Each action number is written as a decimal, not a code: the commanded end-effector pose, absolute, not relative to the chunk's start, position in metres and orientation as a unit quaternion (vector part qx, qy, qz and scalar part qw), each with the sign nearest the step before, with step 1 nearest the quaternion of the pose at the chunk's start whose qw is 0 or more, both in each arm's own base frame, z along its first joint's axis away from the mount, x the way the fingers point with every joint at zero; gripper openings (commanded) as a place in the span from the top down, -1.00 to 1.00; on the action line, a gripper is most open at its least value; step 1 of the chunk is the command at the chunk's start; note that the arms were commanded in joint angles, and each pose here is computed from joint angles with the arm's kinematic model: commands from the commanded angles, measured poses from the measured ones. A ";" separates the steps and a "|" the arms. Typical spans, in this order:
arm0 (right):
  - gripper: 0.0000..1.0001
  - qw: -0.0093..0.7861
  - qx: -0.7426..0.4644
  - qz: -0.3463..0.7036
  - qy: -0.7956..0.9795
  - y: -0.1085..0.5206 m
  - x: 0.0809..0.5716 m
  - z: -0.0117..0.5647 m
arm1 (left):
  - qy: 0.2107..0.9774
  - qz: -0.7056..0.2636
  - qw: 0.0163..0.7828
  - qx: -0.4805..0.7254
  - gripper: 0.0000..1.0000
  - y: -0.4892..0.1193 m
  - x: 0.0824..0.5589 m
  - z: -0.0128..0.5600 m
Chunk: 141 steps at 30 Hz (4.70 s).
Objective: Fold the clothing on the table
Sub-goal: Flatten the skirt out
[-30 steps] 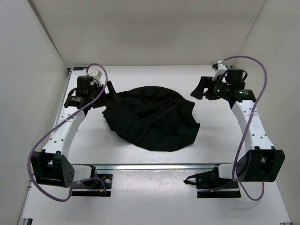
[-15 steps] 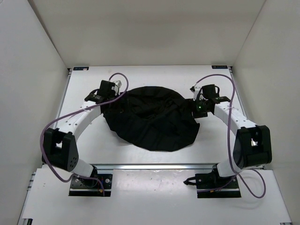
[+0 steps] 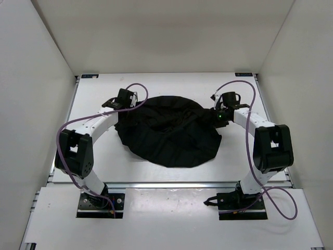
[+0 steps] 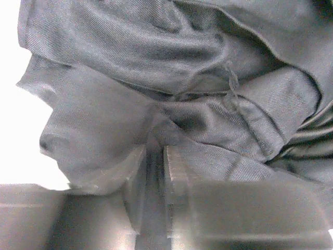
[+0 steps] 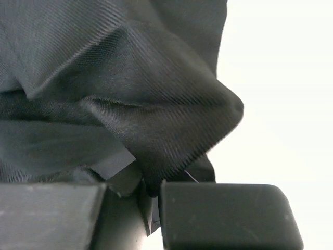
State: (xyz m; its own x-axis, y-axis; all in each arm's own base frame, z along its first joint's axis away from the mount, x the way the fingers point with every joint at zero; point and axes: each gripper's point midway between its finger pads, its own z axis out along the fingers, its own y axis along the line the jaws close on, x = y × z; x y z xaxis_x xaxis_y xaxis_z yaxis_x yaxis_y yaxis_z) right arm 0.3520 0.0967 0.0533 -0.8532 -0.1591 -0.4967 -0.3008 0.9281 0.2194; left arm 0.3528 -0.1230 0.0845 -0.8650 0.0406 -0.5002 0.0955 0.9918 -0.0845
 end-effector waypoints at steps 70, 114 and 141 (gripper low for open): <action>-0.43 0.274 -0.068 0.300 0.911 0.116 0.522 0.083 | 0.907 -0.218 0.356 -0.057 -0.97 -0.134 0.514 0.088; 0.77 0.139 -0.243 0.474 0.835 0.248 0.195 0.142 | 0.881 -0.224 0.411 -0.064 1.00 -0.160 0.536 0.144; -0.22 0.273 0.008 0.353 0.895 0.165 0.395 0.073 | 0.881 -0.242 0.407 -0.013 1.00 -0.165 0.524 0.161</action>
State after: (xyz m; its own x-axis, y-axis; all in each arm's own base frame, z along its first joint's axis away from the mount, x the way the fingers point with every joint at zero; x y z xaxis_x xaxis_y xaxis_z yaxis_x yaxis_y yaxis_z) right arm 0.3617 0.1576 0.0520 -0.8967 0.1869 -0.4012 -0.1310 0.7539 0.6439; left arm 0.5177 -0.1668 0.1286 -0.7139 -0.2259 -0.6629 0.1239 0.8909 -0.4370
